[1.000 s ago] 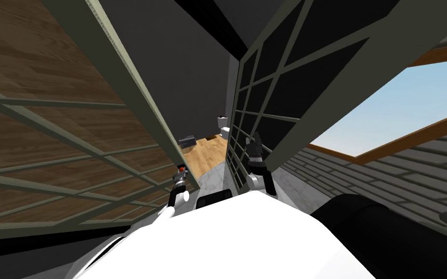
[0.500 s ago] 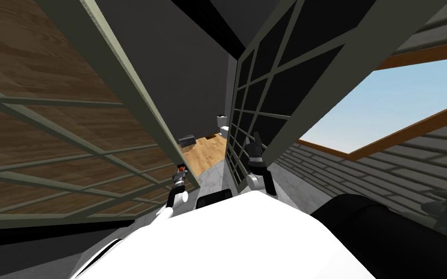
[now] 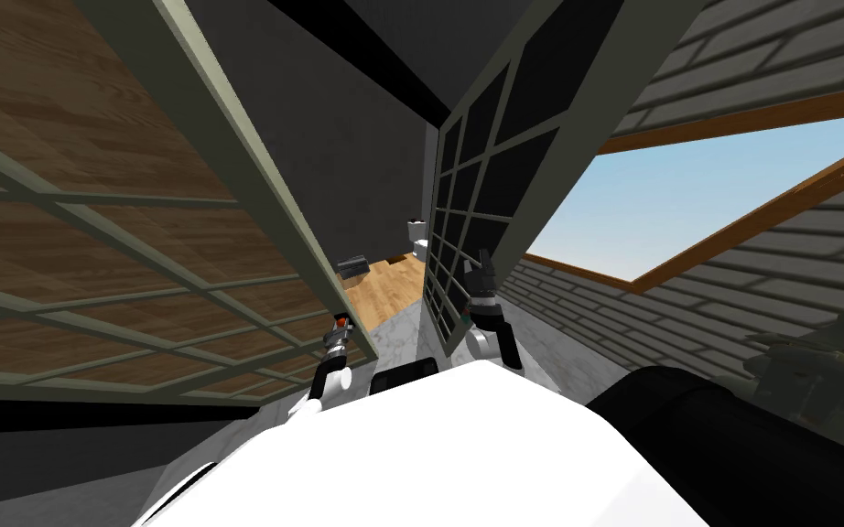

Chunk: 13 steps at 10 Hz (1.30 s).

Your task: Pull the door open

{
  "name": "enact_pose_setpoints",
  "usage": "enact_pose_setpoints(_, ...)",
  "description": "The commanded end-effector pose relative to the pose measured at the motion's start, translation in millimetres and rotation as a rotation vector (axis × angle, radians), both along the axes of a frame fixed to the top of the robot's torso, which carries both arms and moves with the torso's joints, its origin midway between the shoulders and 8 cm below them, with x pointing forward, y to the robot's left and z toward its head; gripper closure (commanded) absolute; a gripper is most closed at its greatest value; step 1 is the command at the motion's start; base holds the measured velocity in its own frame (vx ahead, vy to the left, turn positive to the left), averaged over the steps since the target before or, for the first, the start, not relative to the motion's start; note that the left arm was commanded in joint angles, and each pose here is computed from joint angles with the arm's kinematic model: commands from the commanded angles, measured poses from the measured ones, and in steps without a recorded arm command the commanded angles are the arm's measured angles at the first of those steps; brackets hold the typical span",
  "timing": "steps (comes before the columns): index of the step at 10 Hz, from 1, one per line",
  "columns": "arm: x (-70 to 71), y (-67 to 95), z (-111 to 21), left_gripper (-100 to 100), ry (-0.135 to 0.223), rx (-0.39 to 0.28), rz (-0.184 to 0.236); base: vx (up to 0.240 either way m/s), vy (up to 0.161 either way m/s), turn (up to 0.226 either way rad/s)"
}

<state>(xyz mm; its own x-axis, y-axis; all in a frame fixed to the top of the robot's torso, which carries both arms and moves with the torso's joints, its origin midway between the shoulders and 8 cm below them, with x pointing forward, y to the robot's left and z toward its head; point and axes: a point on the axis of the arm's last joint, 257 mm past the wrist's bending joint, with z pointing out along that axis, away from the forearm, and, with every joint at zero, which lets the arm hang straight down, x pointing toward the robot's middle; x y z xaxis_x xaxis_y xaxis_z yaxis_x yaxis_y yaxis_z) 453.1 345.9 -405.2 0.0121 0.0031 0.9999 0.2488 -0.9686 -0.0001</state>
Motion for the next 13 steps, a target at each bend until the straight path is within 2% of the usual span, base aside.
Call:
enact_pose_setpoints(1,0.6,17.2,6.1,100,-0.016,0.01,0.008,-0.057,0.005,-0.076)
enact_pose_setpoints(4,-2.9,24.4,6.4,100,-0.017,0.009,-0.004,-0.106,0.024,-0.105)
enact_pose_setpoints(8,-2.9,24.4,6.4,100,-0.017,0.009,-0.004,-0.014,-0.004,0.008)
enact_pose_setpoints(13,-12.2,42.3,6.9,100,-0.016,0.006,-0.037,-0.094,0.023,-0.154)
